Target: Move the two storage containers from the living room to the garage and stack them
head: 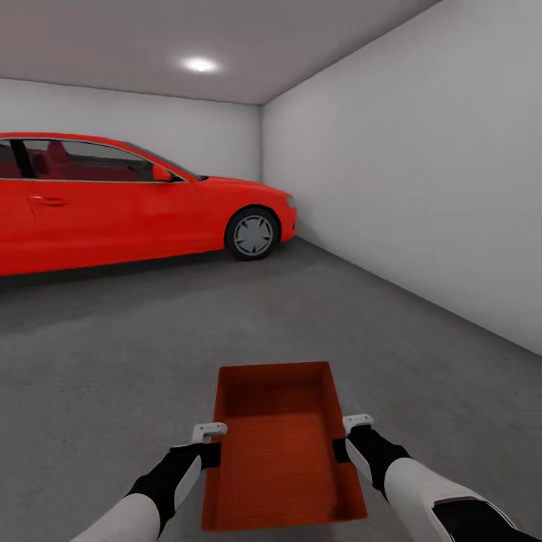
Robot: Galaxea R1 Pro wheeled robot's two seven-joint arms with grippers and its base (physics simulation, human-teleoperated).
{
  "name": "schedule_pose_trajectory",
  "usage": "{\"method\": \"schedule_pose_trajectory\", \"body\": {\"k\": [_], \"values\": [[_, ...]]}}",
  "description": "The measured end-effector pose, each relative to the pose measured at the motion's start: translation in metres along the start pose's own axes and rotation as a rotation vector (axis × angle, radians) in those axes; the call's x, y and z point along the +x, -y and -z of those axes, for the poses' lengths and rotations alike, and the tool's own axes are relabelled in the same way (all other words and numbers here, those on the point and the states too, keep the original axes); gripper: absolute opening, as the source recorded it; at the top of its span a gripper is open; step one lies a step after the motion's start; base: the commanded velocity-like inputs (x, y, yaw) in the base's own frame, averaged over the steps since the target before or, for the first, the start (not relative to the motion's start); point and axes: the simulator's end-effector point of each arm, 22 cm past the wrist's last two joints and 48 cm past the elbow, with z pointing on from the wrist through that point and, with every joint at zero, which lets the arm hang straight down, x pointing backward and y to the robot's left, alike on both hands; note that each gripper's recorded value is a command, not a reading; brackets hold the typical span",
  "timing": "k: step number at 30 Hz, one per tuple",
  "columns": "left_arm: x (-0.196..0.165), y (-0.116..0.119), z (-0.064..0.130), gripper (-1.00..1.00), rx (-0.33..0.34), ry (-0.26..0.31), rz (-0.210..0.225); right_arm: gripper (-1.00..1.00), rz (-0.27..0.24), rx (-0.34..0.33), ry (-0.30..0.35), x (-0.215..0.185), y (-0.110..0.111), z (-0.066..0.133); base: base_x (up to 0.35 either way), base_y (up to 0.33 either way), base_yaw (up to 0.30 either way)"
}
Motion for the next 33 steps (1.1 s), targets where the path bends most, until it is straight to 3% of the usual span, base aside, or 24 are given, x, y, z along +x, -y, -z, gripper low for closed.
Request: {"method": "schedule_pose_trajectory", "body": {"k": [33], "values": [[-0.0022, 0.0002, 0.0016, -1.0, 0.0, 0.005, 0.0, -1.0, 0.0, 0.001, 0.005, -0.0021, 0.0004, 0.0019, 0.0, 0.0, -0.264]]}}
